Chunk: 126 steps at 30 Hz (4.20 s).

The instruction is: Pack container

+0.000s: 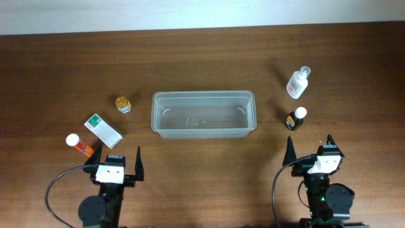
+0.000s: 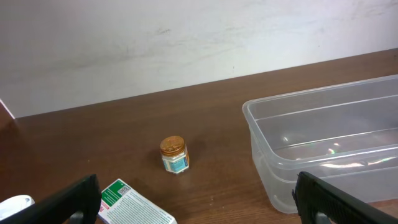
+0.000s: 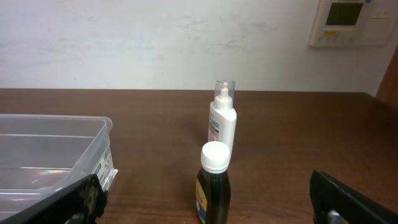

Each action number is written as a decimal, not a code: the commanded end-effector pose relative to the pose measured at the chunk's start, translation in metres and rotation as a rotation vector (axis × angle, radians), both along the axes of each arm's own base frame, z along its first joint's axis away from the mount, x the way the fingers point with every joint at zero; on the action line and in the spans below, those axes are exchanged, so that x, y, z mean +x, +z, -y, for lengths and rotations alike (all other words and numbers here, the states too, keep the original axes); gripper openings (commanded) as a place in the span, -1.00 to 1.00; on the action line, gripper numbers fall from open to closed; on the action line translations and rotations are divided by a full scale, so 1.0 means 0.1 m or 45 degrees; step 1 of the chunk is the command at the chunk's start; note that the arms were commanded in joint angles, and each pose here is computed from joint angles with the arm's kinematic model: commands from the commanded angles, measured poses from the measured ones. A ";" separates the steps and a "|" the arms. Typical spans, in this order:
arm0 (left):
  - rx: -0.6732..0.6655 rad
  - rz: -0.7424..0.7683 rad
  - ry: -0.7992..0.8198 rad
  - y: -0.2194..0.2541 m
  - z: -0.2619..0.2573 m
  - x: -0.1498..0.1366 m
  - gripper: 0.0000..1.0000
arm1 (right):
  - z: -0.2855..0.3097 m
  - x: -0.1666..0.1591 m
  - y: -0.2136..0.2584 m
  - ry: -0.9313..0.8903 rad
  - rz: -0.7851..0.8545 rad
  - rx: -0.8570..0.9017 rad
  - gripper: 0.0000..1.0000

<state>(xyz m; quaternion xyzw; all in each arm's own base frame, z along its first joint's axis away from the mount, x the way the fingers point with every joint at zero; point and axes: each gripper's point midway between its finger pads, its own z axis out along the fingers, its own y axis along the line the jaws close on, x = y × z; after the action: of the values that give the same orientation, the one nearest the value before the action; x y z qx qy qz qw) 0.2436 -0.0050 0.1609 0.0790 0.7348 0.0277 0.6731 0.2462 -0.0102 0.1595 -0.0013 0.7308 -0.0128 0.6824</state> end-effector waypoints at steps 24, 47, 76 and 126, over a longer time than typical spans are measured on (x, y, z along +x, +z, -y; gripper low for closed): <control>0.014 0.006 -0.008 -0.01 0.01 0.00 0.99 | -0.01 0.00 -0.02 0.001 -0.002 0.005 0.97; 0.014 0.006 -0.008 -0.01 0.01 0.00 0.99 | -0.11 -0.02 0.28 0.078 0.089 0.005 0.97; 0.014 0.006 -0.008 -0.01 0.01 0.00 0.99 | 0.33 2.14 0.36 0.112 -1.162 0.022 0.97; 0.014 0.006 -0.008 -0.01 0.01 0.00 0.99 | 0.37 2.51 0.01 0.227 -1.223 0.013 -0.49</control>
<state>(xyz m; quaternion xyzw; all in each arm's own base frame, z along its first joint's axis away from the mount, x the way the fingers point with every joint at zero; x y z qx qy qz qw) 0.2436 -0.0050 0.1611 0.0799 0.7335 0.0288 0.6744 0.4816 -0.0500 0.0903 -0.0587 0.9764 0.0590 0.1991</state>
